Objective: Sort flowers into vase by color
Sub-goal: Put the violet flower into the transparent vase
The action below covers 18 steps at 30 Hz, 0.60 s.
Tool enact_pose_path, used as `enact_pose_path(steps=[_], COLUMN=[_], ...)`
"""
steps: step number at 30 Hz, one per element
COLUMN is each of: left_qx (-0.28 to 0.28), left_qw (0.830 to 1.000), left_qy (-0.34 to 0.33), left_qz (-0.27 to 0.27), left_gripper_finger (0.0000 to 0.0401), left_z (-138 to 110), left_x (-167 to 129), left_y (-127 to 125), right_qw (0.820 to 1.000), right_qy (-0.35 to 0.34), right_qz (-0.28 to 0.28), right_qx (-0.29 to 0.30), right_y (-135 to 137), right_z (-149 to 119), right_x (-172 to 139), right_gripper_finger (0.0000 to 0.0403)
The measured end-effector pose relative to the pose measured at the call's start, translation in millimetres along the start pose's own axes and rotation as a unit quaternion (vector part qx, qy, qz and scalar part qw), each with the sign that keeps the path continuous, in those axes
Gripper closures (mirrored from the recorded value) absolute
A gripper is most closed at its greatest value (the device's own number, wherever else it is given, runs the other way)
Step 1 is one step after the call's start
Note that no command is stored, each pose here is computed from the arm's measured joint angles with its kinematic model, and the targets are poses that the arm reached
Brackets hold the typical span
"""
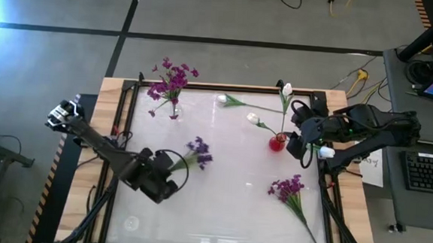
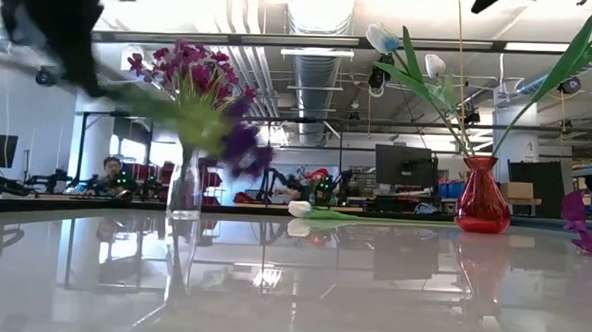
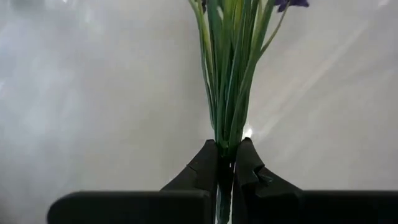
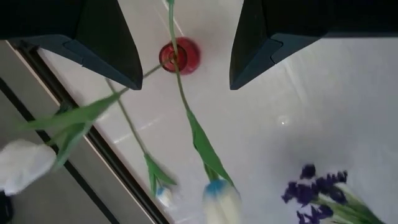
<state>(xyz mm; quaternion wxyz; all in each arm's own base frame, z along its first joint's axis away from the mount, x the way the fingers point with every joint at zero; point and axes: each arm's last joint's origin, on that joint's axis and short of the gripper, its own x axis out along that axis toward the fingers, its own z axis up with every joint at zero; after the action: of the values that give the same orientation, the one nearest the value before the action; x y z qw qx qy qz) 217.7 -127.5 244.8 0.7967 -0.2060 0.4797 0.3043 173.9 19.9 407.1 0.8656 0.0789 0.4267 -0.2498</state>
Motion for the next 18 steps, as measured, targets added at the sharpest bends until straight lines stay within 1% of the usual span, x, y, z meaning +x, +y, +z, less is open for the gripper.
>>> enact_pose_path(steps=[2,4,6,9,11,14,18], left_qx=[0.026,0.064,0.105,0.171,0.214,0.285,0.312], left_qw=[0.998,0.991,0.979,0.957,0.938,0.901,0.856], left_qy=[-0.053,-0.102,-0.15,-0.195,-0.229,-0.274,-0.338], left_qz=[-0.027,-0.055,-0.088,-0.127,-0.148,-0.177,-0.236], left_gripper_finger=[0.0401,0.0401,0.0401,0.0401,0.0401,0.0401,0.0401], left_z=[5,11,18,24,27,25,33], left_x=[-10,-20,-27,-34,-36,-32,-26], left_y=[-9,-19,-29,-42,-49,-58,-65], right_qw=[1.0,1.0,0.999,0.997,0.995,0.994,0.989], right_qy=[-0.007,-0.018,-0.034,-0.057,-0.067,-0.074,-0.095], right_qz=[0.004,0.011,0.019,0.03,0.034,0.039,0.056], right_qx=[-0.007,-0.019,-0.029,-0.05,-0.059,-0.075,-0.098], right_y=[1,2,4,7,8,10,17], right_z=[1,4,7,12,13,14,15], right_x=[0,0,0,-1,-1,-2,-5], right_gripper_finger=[0.017,0.017,0.017,0.017,0.017,0.017,0.017])
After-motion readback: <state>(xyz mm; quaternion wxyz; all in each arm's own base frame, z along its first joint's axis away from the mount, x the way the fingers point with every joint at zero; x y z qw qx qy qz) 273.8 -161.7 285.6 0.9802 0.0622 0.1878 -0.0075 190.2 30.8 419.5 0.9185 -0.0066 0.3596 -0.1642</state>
